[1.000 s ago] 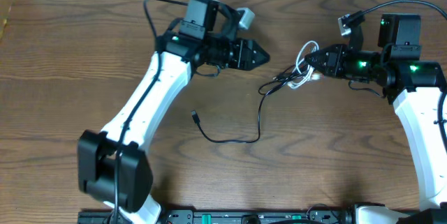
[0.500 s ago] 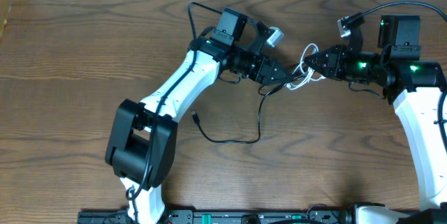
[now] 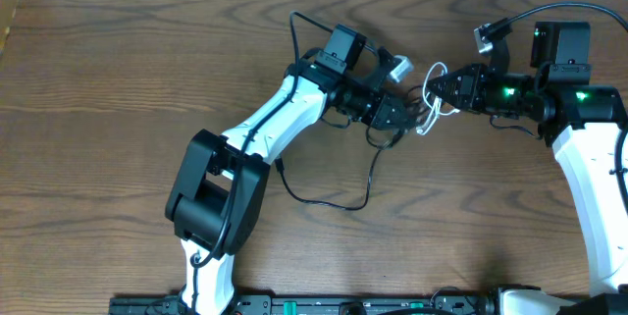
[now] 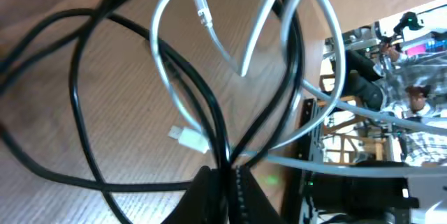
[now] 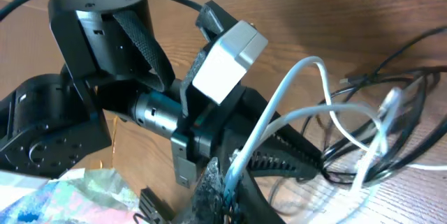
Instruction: Untangle cables
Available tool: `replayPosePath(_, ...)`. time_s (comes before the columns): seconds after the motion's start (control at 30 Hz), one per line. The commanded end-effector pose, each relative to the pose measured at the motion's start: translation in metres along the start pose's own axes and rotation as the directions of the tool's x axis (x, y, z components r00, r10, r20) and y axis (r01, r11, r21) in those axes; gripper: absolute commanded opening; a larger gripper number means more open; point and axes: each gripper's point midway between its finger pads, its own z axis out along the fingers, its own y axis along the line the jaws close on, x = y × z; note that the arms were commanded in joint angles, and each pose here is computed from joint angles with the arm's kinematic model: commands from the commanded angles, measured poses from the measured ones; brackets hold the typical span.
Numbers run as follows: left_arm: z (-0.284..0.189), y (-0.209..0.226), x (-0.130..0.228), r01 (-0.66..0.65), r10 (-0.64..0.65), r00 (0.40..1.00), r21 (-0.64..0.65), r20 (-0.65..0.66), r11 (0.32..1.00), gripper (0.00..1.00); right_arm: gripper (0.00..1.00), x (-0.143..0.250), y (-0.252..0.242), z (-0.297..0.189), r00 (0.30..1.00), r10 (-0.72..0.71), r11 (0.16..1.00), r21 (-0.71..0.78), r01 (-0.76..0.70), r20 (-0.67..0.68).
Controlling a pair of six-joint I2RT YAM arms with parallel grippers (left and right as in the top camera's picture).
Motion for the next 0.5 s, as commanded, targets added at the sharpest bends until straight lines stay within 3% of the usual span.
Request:
replayPosePath(0.0,-0.001,0.011,-0.005,-0.018,0.018,1.0,-0.054,0.009,0.998,0.07,0.01,-0.003,0.011,-0.004,1.0,-0.015,0.999,-0.031,0.016,0.01)
replayPosePath(0.3,0.007,0.009,-0.002,-0.023,0.023,1.0,-0.059,-0.007,0.998,0.07,0.01,-0.007,0.012,-0.005,0.999,-0.029,0.999,-0.035,0.03,0.024)
replayPosePath(0.47,-0.009,0.067,0.002,0.104,-0.098,0.995,-0.388,0.034,0.916,0.07,0.01,-0.01,-0.008,-0.009,0.999,0.014,0.998,0.061,-0.017,0.049)
